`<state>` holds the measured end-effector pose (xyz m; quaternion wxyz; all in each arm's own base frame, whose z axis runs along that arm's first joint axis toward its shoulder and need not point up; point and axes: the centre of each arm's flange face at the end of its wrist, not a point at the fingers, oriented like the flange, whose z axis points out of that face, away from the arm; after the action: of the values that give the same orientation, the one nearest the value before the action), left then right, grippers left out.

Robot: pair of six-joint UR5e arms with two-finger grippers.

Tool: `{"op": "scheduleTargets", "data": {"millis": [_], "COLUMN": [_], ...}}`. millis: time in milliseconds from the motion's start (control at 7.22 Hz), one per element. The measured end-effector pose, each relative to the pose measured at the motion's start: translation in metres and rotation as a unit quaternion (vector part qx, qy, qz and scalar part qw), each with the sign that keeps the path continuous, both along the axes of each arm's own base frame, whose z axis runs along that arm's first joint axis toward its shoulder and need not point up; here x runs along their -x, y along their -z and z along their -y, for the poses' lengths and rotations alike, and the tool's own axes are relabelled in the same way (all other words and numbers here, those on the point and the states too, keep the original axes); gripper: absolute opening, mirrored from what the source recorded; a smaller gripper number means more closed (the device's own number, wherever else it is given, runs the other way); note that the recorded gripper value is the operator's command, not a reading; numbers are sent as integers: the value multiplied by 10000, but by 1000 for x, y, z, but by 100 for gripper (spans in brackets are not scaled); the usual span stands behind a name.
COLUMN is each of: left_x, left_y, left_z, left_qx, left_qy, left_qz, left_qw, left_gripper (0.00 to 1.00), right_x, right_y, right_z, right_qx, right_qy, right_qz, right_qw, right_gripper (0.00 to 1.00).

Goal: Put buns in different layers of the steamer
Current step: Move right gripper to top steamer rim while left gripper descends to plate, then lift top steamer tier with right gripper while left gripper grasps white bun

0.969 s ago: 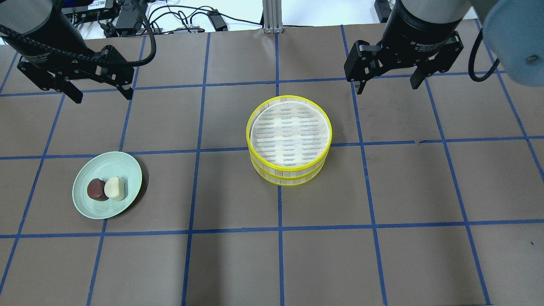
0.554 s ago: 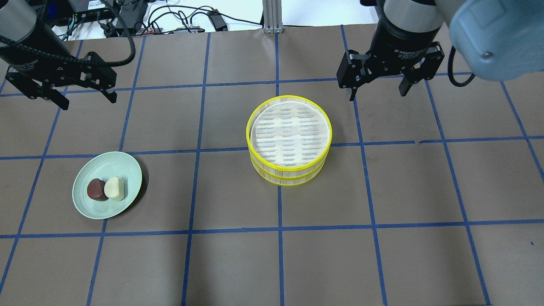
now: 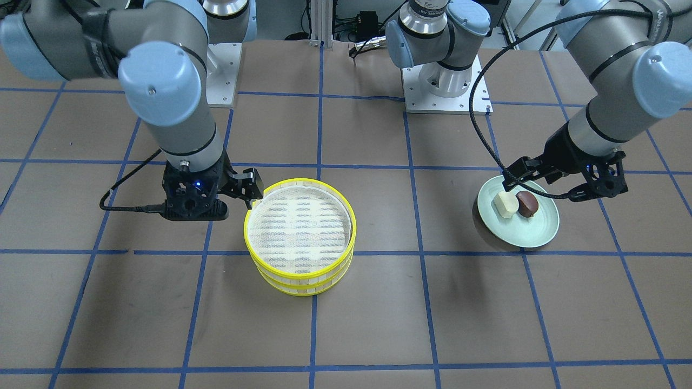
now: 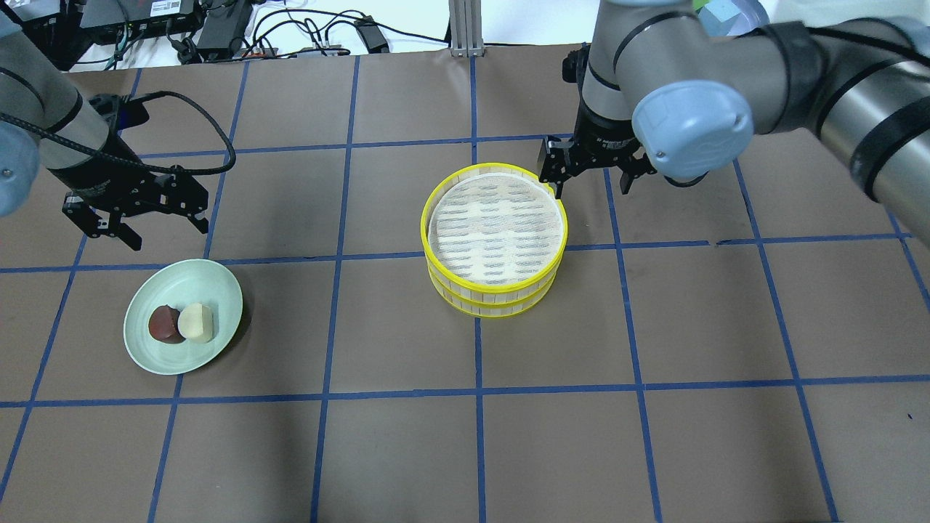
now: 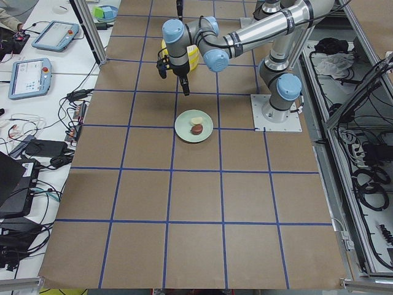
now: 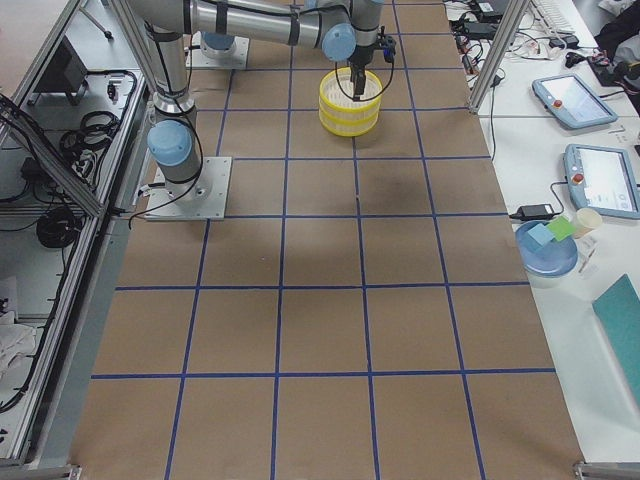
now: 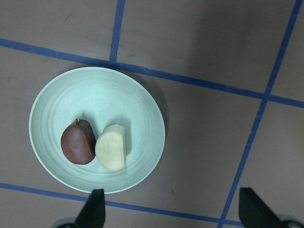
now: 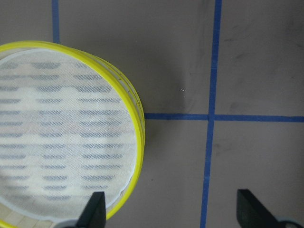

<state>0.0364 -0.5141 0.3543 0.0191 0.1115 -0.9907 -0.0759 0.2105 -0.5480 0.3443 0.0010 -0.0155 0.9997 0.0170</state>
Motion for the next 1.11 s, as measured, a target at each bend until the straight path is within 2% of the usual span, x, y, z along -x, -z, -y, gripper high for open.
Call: {"op": "scheduleTargets", "data": {"millis": [138,277,415,554,831,1108], "left_x": [-4,-8,-15,-24,-34,-39], "left_y": [26,51,72,89,114,137], "left_z": [5,10,14,17,24,28], "left_qx": [-258,-502,-751,-934,-1093,-1256], "left_qy": [-13,-5,117,306,821,1247], "left_qz": [-37,-60,52,222,269,177], "left_qw": [9997,9987,9971,9949,9903,9841], "left_gripper": [94,94,79,78,80,85], "right_x": [-3,-6,-7,-7,-6,-5], "right_y": [29,49,58,63,67,57], "right_z": [2,2,3,2,2,-1], "right_qx": [-114,-248,-322,-369,-413,-378], "right_qy": [7,16,22,30,54,63], "right_qz": [107,216,240,230,207,214], "right_qw": [9999,9995,9992,9990,9989,9990], "right_gripper": [60,41,27,17,5,4]}}
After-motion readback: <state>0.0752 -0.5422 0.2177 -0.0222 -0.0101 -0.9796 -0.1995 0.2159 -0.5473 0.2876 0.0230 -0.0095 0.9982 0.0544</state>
